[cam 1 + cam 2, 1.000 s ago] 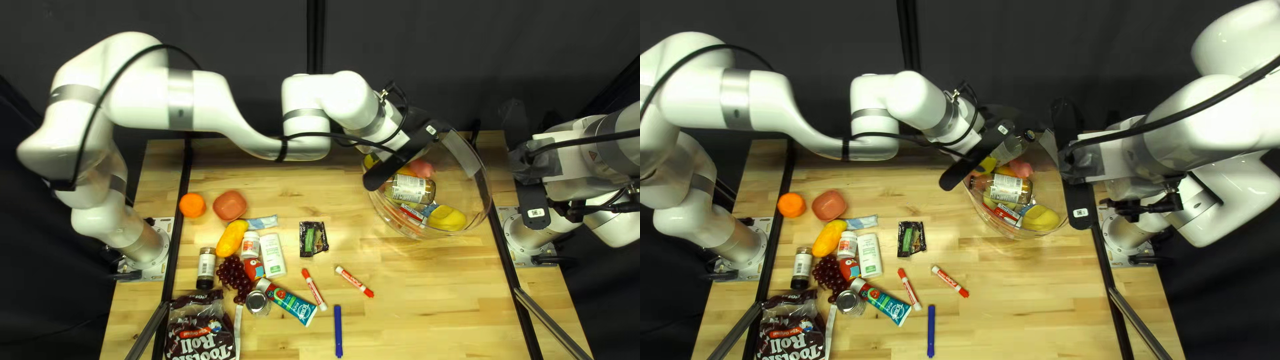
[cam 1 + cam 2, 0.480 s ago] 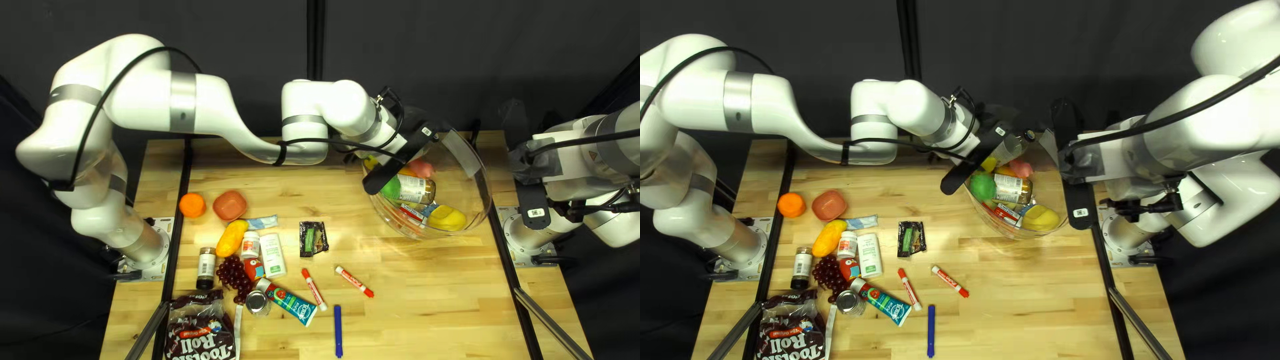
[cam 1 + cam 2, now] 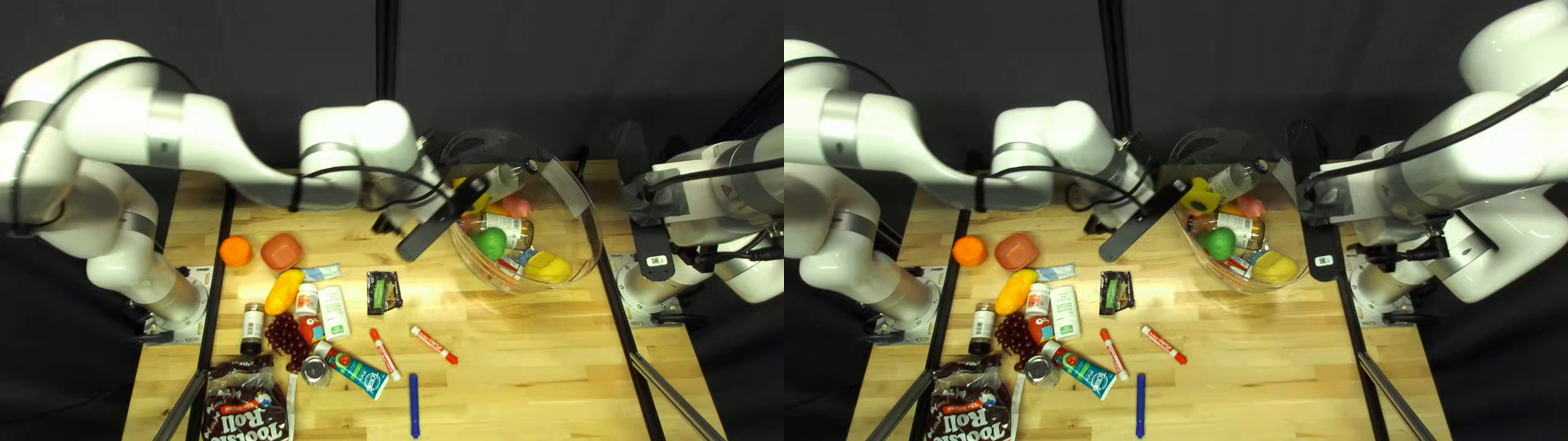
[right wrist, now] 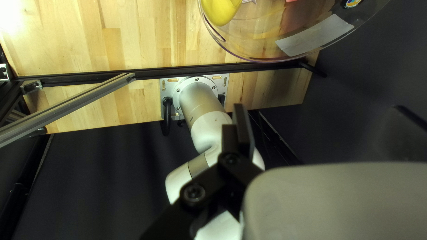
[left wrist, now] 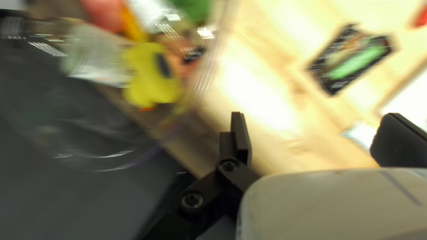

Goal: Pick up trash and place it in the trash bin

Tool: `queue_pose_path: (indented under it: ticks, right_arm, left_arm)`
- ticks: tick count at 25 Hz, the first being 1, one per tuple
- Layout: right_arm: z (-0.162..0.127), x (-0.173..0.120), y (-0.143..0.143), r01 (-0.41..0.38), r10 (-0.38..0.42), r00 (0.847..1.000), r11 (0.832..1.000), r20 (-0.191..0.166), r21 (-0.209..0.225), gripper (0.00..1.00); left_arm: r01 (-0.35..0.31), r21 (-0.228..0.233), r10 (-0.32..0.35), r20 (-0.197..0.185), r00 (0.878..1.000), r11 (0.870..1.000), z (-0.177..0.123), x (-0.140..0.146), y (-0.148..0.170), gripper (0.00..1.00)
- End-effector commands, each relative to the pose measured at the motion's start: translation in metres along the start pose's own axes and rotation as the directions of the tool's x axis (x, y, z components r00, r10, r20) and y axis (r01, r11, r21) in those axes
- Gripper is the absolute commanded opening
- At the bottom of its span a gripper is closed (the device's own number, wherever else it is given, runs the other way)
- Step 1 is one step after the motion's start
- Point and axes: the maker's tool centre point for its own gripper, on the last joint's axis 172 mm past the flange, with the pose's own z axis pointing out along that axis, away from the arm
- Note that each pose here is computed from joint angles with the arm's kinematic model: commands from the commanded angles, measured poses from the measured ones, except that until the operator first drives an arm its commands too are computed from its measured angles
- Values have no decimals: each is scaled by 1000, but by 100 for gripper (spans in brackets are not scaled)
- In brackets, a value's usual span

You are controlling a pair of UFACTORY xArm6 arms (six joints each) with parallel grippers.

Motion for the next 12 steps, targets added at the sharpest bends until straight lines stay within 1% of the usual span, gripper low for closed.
queue_pose_path:
  ticks: [1, 2, 4, 5, 6, 7, 8, 9, 10, 12]
  right_arm:
    - [0, 0, 0, 0, 0, 1000, 1000, 0, 0, 100]
    - [0, 0, 0, 0, 0, 1000, 1000, 0, 0, 100]
    - [0, 0, 0, 0, 0, 1000, 1000, 0, 0, 100]
    - [0, 0, 0, 0, 0, 1000, 1000, 0, 0, 100]
    - [0, 0, 0, 0, 0, 1000, 1000, 0, 0, 100]
    - [0, 0, 0, 0, 0, 1000, 1000, 0, 0, 100]
    - [0, 0, 0, 0, 0, 1000, 1000, 0, 0, 100]
    - [3, 4, 1, 0, 0, 1000, 1000, -9, -18, 100]
    - [7, 9, 0, -1, 1, 1000, 1000, -16, -20, 100]
    - [23, 28, -6, 4, -5, 1000, 1000, -26, -16, 100]
  left_arm:
    - [90, -64, -88, 26, 996, 994, -8, 1, 33, 100]
    - [100, -65, -98, 32, 995, 993, -12, 0, 36, 100]
    - [143, -63, -138, 67, 988, 988, -23, -8, 48, 100]
    - [157, -60, -152, 78, 985, 986, -27, -11, 51, 100]
    - [189, -51, -183, 101, 978, 981, -32, -15, 56, 100]
    - [209, -45, -202, 113, 973, 977, -35, -17, 58, 100]
    - [246, -31, -239, 137, 961, 969, -41, -22, 63, 100]
    - [280, -17, -274, 157, 949, 960, -47, -26, 67, 100]
    - [300, -7, -294, 168, 941, 954, -51, -28, 69, 100]
    - [368, 29, -366, 202, 908, 929, -67, -36, 80, 100]
